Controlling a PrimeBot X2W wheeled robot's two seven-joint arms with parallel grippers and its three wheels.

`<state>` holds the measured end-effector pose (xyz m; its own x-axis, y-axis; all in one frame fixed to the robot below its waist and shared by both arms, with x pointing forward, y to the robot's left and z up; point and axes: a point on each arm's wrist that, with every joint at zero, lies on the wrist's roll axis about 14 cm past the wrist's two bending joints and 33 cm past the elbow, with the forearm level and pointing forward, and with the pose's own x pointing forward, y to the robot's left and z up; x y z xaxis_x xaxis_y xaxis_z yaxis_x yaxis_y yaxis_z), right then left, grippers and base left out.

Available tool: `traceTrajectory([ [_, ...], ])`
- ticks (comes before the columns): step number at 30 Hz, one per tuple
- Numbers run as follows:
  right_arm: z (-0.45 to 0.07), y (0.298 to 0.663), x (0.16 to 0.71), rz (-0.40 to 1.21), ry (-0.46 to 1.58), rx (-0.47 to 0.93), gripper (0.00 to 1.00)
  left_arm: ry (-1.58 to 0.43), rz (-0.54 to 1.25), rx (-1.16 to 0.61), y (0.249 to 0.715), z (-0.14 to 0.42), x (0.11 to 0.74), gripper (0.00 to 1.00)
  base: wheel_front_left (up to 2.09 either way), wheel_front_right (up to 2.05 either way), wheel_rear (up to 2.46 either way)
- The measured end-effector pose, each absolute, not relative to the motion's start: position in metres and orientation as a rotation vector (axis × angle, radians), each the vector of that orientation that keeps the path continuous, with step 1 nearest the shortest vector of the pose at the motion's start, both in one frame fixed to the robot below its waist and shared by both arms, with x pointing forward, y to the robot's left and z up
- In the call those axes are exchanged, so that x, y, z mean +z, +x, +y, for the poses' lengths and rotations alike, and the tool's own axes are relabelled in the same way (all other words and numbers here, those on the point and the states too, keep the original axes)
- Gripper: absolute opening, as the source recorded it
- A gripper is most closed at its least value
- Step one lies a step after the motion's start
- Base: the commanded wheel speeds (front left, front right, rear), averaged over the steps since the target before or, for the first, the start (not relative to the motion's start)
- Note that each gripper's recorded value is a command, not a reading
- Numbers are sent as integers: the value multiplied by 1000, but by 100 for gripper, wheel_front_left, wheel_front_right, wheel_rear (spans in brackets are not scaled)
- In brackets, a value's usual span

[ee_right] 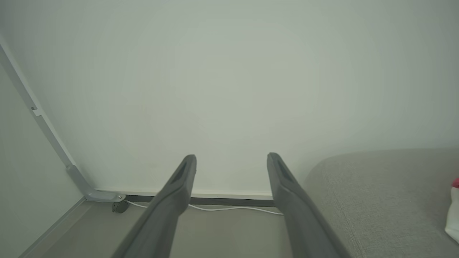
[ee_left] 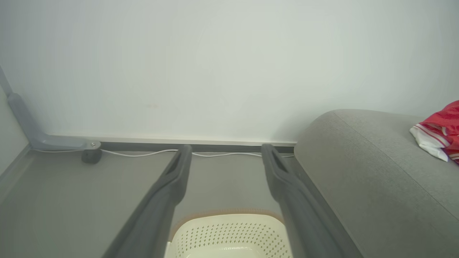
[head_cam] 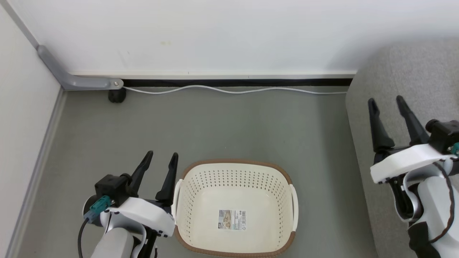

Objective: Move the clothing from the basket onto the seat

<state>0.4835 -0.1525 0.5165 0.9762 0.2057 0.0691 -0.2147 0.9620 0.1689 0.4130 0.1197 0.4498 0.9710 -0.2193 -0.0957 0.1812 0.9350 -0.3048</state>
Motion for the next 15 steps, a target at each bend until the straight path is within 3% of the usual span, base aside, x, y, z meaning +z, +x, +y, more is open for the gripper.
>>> traceTrajectory([
  [15,-101,436,512,-30,152,339,100,-249,47,-5,372,185,468,100,0,0,0],
])
